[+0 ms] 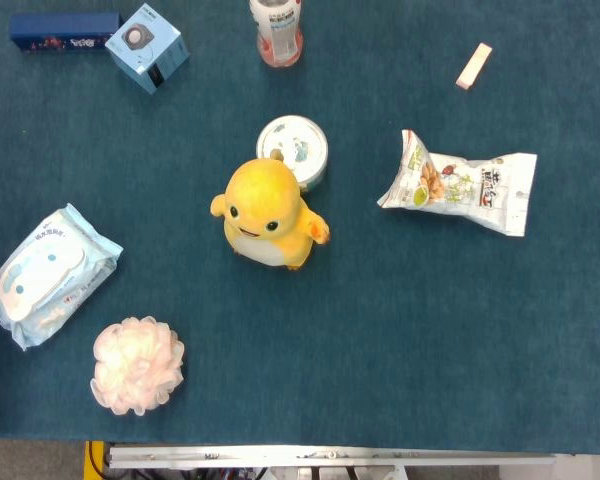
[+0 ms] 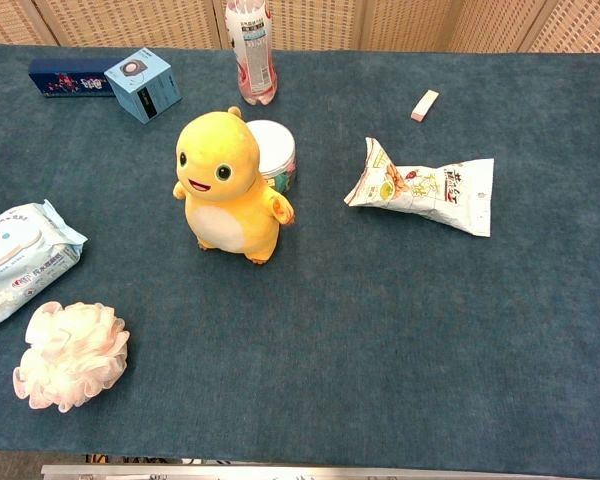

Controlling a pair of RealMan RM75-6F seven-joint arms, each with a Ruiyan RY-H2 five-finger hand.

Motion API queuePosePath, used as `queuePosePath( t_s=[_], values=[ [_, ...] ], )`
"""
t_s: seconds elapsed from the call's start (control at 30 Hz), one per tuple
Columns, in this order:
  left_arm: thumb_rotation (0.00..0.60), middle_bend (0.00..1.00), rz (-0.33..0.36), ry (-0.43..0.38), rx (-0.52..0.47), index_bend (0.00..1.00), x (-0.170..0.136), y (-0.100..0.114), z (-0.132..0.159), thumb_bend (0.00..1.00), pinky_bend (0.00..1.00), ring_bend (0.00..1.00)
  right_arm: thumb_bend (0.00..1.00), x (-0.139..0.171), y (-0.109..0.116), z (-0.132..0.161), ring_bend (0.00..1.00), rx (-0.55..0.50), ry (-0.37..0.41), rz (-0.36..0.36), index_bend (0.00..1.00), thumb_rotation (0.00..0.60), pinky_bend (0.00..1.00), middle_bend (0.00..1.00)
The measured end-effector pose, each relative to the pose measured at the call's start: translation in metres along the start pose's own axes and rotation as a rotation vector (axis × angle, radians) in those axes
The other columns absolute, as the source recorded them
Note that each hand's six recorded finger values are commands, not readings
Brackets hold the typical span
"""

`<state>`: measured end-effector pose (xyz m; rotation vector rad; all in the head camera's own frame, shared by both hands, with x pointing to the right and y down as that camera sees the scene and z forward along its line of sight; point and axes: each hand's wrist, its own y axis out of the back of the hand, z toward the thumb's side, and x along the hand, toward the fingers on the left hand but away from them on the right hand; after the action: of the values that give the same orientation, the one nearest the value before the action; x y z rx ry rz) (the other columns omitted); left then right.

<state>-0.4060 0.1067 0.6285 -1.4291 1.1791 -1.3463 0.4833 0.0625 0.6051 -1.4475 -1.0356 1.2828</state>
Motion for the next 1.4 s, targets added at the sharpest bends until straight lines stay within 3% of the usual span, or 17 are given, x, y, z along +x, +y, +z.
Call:
queuePosePath(
  t_s=[0.47, 0.63, 0.93, 1.23, 1.4],
  values=[
    [0.6, 0.0, -0.004, -0.018, -0.017, 0.0, 0.001, 0.001, 0.002, 0.16, 0.04, 0.0, 0.12, -0.004, 0.006, -0.001, 0.16, -0.017, 0.005, -0.024, 0.14, 0.6, 0.2, 0.23],
    [0.6, 0.0, -0.003, -0.058, -0.038, 0.0, 0.004, 0.003, 0.009, 0.16, 0.04, 0.0, 0.12, -0.007, 0.012, -0.001, 0.16, -0.023, 0.006, -0.036, 0.14, 0.6, 0.2, 0.23],
    [0.6, 0.0, -0.071, -0.213, -0.115, 0.0, 0.034, 0.002, 0.036, 0.16, 0.04, 0.0, 0.12, -0.016, 0.027, 0.003, 0.16, -0.019, 0.023, -0.066, 0.14, 0.6, 0.2, 0.23],
    [0.6, 0.0, -0.079, -0.332, -0.185, 0.0, 0.069, 0.007, 0.067, 0.16, 0.04, 0.0, 0.12, -0.019, 0.032, 0.007, 0.16, -0.017, 0.036, -0.068, 0.14, 0.6, 0.2, 0.23],
    [0.6, 0.0, -0.098, -0.44, -0.247, 0.0, 0.086, 0.009, 0.096, 0.16, 0.04, 0.0, 0.12, -0.023, 0.036, 0.011, 0.16, -0.011, 0.045, -0.07, 0.14, 0.6, 0.2, 0.23]
  ],
)
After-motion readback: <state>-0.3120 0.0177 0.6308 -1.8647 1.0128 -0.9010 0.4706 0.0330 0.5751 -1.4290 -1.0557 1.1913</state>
